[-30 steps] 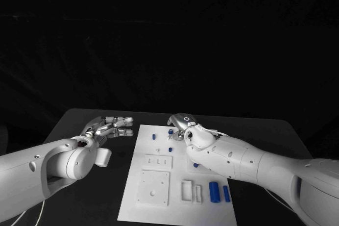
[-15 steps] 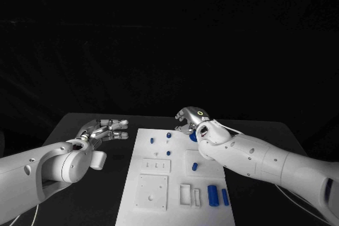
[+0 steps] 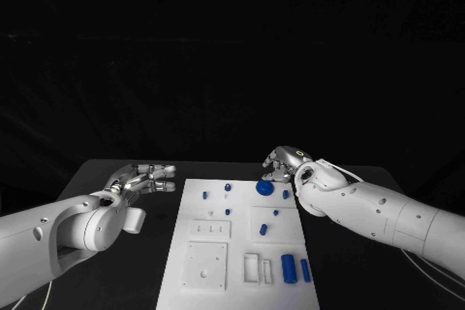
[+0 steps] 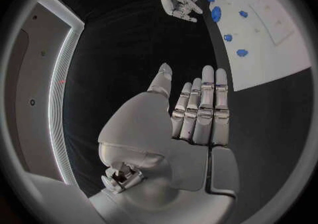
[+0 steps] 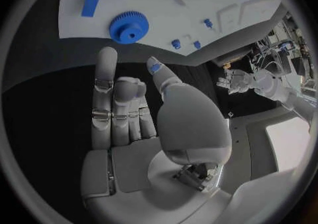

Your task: Assemble the parts on the task board

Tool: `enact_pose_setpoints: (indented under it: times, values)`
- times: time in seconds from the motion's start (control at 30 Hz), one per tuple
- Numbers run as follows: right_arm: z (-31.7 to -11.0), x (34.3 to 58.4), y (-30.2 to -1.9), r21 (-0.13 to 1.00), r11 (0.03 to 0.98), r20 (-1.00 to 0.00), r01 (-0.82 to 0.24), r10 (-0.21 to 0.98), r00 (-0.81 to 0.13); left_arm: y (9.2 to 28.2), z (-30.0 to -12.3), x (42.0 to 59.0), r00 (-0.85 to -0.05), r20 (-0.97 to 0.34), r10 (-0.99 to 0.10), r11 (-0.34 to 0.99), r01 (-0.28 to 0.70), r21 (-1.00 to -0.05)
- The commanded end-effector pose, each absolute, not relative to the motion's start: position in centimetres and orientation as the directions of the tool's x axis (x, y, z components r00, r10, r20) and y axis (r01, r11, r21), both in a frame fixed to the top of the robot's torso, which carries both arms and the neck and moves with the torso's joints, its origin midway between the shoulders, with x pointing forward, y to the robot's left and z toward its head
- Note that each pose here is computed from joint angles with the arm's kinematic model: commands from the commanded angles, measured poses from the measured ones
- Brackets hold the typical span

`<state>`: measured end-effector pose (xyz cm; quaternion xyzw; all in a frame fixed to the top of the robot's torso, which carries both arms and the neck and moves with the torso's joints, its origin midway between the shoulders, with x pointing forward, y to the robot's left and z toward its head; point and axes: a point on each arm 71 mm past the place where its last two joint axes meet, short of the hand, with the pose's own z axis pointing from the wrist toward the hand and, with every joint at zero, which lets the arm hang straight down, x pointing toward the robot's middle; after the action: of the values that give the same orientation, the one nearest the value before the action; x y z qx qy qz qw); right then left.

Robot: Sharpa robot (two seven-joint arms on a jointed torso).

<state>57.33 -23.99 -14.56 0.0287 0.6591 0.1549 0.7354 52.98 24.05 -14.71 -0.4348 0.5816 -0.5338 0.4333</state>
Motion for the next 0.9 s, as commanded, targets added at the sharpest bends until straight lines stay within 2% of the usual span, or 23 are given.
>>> enact_pose_setpoints:
  times: [0.03, 0.43, 0.9]
  values:
    - [-15.4, 57.2, -23.9, 0.254, 0.948, -0.967, -0.194, 0.250, -0.047, 24.0, -14.4, 53.0, -0.261, -0.045, -0.964, 0.054, -0.026, -0.998]
    - [-16.3, 57.5, -24.2, 0.231, 0.959, -0.971, -0.165, 0.215, -0.109, 24.0, -14.5, 53.1, -0.268, -0.044, -0.962, 0.055, -0.031, -0.998]
    - [-16.6, 57.9, -24.6, 0.180, 0.974, -0.982, -0.139, 0.169, -0.089, 23.7, -14.6, 53.3, -0.272, -0.046, -0.961, 0.056, -0.030, -0.998]
